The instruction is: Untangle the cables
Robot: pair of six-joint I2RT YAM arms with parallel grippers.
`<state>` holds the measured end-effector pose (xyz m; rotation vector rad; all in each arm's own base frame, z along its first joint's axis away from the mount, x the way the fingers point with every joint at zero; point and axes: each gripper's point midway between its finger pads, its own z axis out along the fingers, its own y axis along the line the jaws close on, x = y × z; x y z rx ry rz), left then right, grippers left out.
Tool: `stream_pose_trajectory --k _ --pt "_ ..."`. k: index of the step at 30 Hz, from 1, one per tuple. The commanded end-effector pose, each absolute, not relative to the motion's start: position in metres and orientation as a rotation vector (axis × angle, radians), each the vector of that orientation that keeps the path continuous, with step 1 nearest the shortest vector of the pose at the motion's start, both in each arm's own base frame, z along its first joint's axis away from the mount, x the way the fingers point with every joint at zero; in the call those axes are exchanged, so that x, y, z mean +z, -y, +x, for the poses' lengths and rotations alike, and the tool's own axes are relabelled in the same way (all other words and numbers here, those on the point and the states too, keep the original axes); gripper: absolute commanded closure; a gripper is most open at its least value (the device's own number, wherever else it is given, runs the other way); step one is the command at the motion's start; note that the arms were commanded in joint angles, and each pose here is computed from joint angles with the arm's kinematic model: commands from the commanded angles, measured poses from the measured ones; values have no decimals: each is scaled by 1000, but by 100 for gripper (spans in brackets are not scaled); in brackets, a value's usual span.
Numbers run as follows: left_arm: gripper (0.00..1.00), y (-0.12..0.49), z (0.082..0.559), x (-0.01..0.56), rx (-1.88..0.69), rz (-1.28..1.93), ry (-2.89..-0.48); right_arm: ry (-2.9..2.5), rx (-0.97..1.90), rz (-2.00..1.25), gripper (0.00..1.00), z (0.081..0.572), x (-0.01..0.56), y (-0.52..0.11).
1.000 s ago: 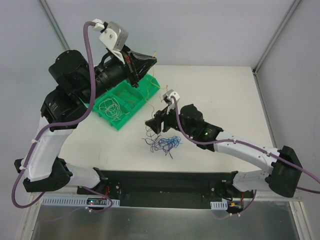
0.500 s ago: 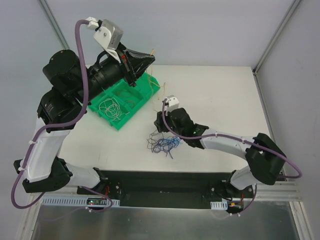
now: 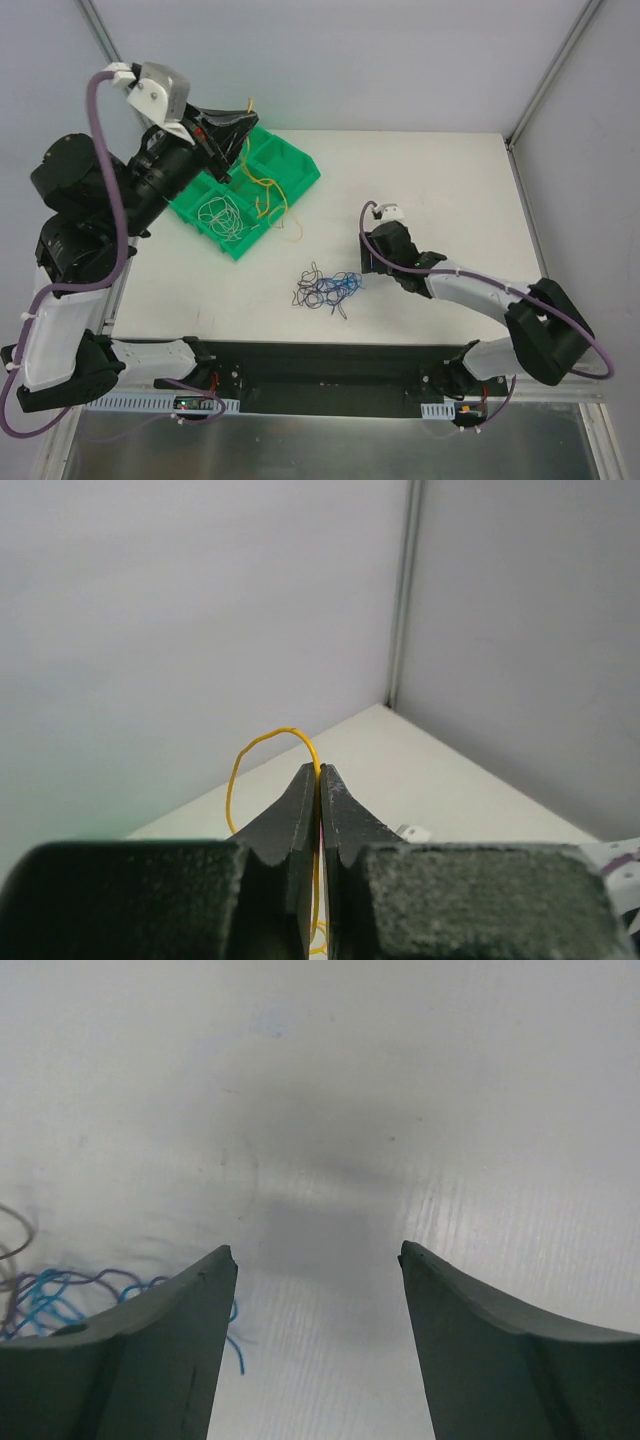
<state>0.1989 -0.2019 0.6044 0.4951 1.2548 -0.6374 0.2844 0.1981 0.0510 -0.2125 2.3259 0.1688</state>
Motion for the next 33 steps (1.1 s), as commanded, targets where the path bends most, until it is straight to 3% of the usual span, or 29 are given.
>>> stream_pose_trajectory --k 1,6,10,12,16,22,28,33 --pt "100 194 238 548 -409 453 -1404 -2195 333 -436 29 272 107 -234" --pt "100 177 260 485 -197 441 -1557 -2048 725 -720 31 220 144 -330" --pt "100 175 270 453 -120 452 -1628 -2086 1049 -761 38 187 130 -388" --pt "100 175 278 442 -122 443 -1662 -2138 1067 -750 41 185 113 -395" --pt "100 180 299 417 -262 395 -1760 -2226 946 -671 42 203 81 -378" --pt "100 183 334 408 -401 263 -1837 -2433 733 -398 43 237 37 -297" --pt "100 180 382 395 -452 111 -1874 -2411 619 -351 41 253 54 -248" --pt "100 174 430 387 -486 7 -1869 -2343 627 -403 33 271 82 -235"
